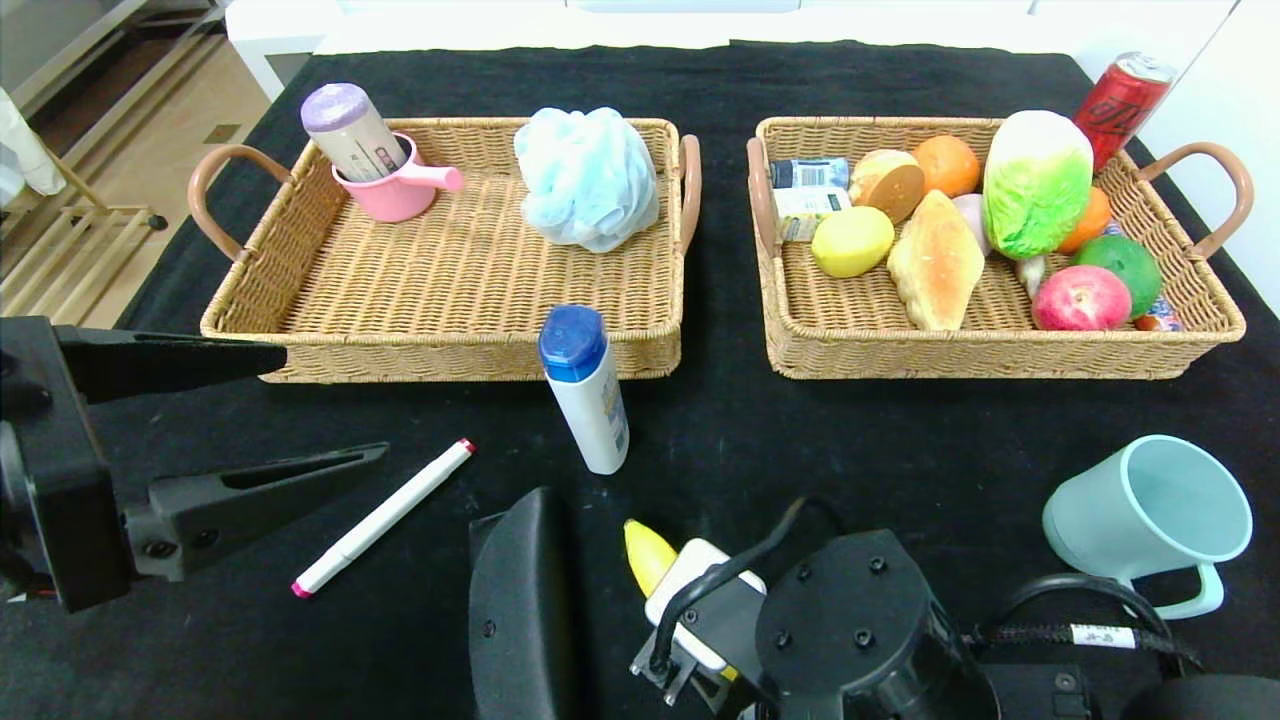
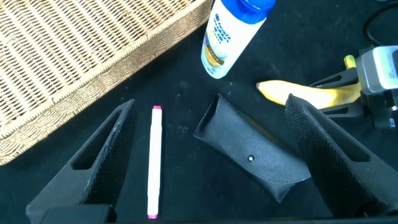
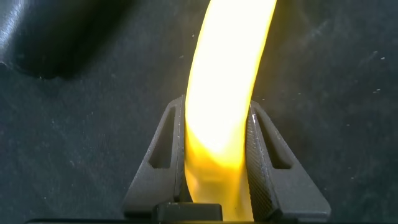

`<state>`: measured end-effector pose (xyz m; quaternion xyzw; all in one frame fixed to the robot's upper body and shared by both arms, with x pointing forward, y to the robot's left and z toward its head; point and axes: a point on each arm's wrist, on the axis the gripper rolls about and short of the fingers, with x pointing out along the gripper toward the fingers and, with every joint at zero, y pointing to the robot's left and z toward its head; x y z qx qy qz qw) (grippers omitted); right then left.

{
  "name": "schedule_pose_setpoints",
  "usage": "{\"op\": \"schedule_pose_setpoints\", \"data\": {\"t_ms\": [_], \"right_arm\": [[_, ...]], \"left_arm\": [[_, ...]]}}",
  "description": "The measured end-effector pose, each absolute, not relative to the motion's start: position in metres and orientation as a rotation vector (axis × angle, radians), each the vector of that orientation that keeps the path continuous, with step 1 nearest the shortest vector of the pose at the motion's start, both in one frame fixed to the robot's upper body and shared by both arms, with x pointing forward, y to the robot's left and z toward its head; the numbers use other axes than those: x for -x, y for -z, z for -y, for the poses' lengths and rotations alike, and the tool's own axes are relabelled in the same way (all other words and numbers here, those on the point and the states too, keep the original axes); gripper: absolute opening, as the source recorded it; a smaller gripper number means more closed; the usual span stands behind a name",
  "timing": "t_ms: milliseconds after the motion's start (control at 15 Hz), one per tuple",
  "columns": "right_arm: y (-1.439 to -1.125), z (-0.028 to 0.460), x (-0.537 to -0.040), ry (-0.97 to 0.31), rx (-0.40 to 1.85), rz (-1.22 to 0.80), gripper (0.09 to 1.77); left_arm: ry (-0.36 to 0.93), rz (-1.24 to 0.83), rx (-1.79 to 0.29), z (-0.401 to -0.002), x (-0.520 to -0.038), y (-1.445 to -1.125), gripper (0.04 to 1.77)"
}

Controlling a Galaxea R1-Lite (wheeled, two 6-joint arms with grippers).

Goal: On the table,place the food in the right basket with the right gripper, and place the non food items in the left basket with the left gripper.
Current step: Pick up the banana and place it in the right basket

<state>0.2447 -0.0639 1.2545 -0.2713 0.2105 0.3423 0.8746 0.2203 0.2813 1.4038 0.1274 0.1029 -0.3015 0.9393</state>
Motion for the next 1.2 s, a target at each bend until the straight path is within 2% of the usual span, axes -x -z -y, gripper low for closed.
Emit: {"op": "schedule_pose_setpoints", "data": {"t_ms": [667, 1200], "right_arm": [[-1.276, 0.080, -0.252, -0.673, 0.509, -0.398, 0.63], [-1.327, 0.108, -0.270, -0.575, 0.386, -0.281, 0.63]], "left_arm": [[0.615, -0.206, -0.260, -0.282, -0.219, -1.404, 1.72], [0.615, -0.208, -0.260, -0.282, -0.220, -1.404, 1.72]]}}
